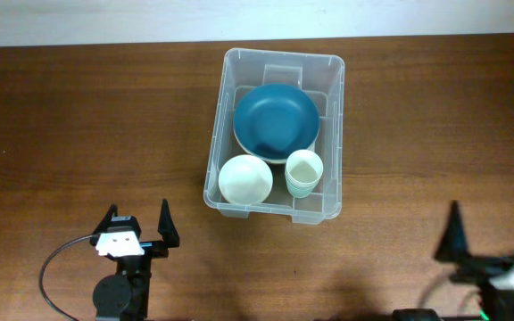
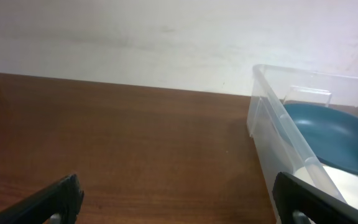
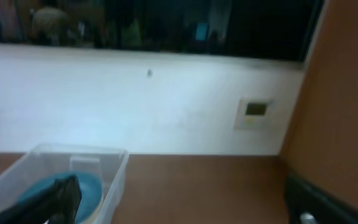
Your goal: Pack container
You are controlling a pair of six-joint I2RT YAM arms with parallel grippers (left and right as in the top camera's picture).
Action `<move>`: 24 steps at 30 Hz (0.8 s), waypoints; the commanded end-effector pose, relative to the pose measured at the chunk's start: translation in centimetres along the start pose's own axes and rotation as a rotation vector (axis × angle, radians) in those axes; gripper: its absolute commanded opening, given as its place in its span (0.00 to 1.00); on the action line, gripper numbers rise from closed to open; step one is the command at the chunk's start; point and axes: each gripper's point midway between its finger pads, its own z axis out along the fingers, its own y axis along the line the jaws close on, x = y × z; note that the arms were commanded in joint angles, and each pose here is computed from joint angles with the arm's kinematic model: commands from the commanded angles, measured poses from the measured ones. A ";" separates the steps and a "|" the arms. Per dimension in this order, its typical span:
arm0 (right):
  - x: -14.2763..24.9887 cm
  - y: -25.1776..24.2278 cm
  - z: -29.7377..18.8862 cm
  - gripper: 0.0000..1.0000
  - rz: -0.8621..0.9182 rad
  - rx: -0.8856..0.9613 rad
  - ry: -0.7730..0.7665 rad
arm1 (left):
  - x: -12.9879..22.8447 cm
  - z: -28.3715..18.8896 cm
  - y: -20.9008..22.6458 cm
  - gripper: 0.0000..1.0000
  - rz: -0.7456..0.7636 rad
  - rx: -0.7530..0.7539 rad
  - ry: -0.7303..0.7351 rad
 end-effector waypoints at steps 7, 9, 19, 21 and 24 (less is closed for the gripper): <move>11.0 2.3 9.0 0.99 0.013 -0.034 -0.126 | 0.1 0.0 0.0 1.00 0.016 0.005 0.001; 12.2 2.6 9.0 0.99 0.013 -0.044 -0.128 | 0.1 0.0 0.0 1.00 0.016 0.005 0.001; 14.7 3.1 7.8 0.99 0.011 -0.069 -0.121 | 0.1 0.0 0.0 1.00 0.016 0.005 0.001; 15.1 3.2 7.7 0.99 0.011 -0.074 -0.123 | 0.1 0.0 0.0 1.00 0.016 0.005 0.001; 16.4 4.0 7.8 0.99 0.008 -0.113 -0.112 | 0.1 0.0 0.0 1.00 0.016 0.005 0.001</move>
